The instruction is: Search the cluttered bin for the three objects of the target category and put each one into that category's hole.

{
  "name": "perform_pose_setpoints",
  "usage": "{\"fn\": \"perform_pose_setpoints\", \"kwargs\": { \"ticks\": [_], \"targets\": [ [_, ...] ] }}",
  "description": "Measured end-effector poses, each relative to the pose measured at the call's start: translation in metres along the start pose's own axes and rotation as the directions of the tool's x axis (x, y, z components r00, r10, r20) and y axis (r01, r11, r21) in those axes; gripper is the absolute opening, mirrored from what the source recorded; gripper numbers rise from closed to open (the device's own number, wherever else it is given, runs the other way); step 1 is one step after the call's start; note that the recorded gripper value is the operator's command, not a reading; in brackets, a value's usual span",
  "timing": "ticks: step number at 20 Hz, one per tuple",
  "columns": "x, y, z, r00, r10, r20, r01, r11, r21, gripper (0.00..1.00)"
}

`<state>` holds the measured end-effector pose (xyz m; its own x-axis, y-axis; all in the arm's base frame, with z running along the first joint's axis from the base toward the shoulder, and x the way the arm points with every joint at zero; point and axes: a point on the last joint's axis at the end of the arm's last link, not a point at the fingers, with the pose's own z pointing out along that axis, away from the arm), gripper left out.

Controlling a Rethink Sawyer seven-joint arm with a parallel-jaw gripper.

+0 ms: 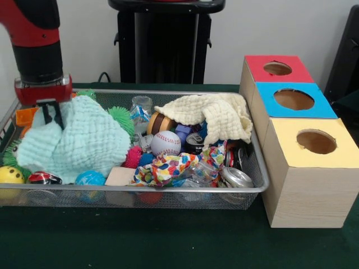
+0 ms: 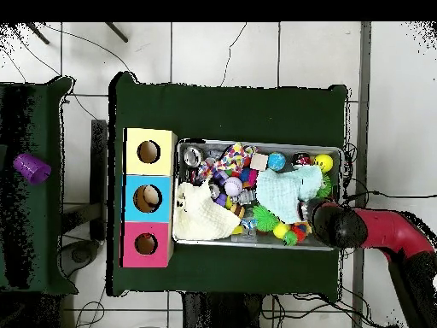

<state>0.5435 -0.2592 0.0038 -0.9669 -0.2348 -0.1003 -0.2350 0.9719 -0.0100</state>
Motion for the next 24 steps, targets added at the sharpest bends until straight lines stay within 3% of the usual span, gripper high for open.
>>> {"fn": "perform_pose_setpoints", "kwargs": {
  "ticks": [2,4,6,10,15,24],
  "targets": [
    [0.000,0.009,-0.016,1.0000,-0.007,-0.005,0.007,1.0000,-0.001,0.00],
    [-0.005,0.034,-0.054,0.9999,-0.007,-0.014,0.007,0.9999,-0.012,0.00],
    [-0.008,0.048,-0.073,0.9998,0.001,-0.018,-0.001,0.9998,-0.020,0.00],
    [-0.018,0.087,-0.122,0.9987,0.046,-0.025,-0.047,0.9978,-0.047,0.00],
    [-0.026,0.121,-0.161,0.9947,0.098,-0.029,-0.100,0.9926,-0.069,0.00],
    [-0.035,0.179,-0.188,0.9940,0.099,-0.045,-0.103,0.9900,-0.096,0.00]
  ]
}}
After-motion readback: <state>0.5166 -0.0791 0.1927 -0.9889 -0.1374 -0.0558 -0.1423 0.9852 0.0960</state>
